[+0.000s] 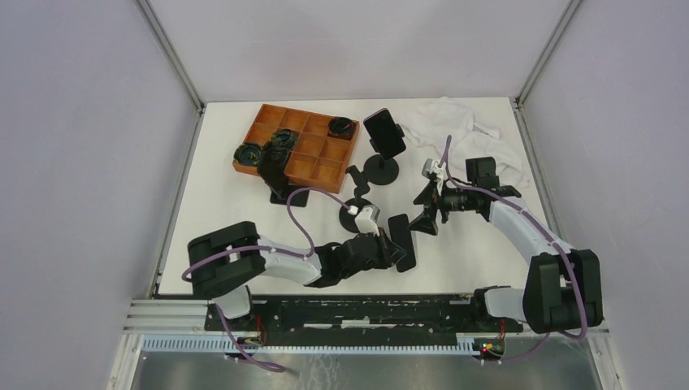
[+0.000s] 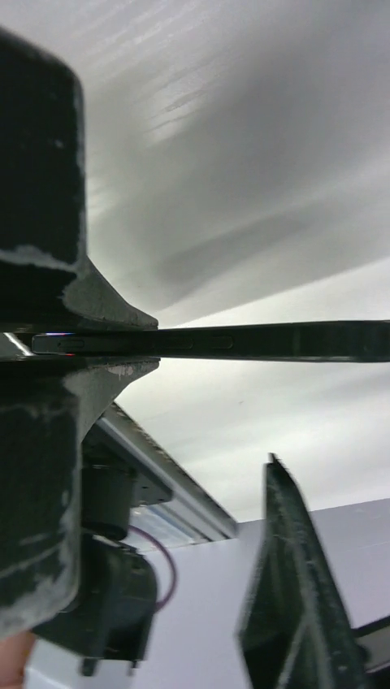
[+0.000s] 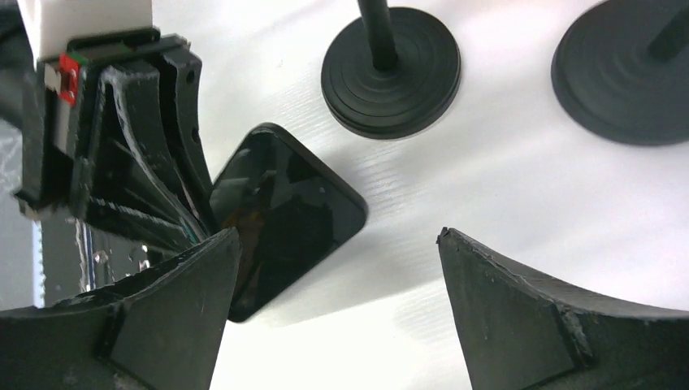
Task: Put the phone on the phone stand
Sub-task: Pick up the phone at the center of the board.
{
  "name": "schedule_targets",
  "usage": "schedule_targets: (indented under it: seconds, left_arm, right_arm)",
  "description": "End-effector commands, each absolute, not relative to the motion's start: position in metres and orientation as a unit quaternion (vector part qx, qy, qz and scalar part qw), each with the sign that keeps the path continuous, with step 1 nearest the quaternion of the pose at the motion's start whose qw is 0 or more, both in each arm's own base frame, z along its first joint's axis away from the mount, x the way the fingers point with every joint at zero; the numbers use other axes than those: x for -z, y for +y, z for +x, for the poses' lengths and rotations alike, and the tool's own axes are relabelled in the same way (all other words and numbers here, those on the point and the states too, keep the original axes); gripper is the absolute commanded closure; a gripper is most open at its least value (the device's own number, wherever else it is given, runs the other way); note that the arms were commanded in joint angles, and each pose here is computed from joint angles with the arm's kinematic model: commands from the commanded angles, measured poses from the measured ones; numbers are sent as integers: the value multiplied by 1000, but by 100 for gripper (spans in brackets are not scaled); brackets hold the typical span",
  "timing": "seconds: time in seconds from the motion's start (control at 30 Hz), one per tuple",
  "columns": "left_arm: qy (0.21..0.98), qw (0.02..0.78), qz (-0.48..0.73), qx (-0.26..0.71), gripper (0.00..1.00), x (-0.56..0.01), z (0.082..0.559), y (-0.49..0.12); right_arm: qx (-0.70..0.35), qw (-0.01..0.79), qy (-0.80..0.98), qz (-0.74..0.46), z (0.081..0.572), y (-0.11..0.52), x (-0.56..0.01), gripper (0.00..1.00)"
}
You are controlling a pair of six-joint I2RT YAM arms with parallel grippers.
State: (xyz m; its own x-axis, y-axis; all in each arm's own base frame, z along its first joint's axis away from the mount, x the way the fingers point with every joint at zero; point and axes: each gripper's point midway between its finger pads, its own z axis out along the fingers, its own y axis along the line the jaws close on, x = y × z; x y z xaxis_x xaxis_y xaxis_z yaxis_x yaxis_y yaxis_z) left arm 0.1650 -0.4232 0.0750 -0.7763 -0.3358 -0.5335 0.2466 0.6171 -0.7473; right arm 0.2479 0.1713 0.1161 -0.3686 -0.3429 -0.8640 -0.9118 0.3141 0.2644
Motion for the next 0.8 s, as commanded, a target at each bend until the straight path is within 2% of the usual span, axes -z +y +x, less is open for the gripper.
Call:
schedule_targets:
  seconds: [0.0, 0.3, 0.77]
  left_arm:
    - [785, 373, 88, 486, 98, -127, 148, -426]
    - [785, 383, 233, 428, 98, -115, 125, -388]
    - [749, 420, 351, 372, 98, -127, 118, -353]
  right_arm:
    - [-401, 401, 655, -499, 237, 170, -148, 2]
    - [-387, 426, 599, -557, 217, 167, -157, 2]
    - [-391, 454, 531, -599, 194, 169, -156, 2]
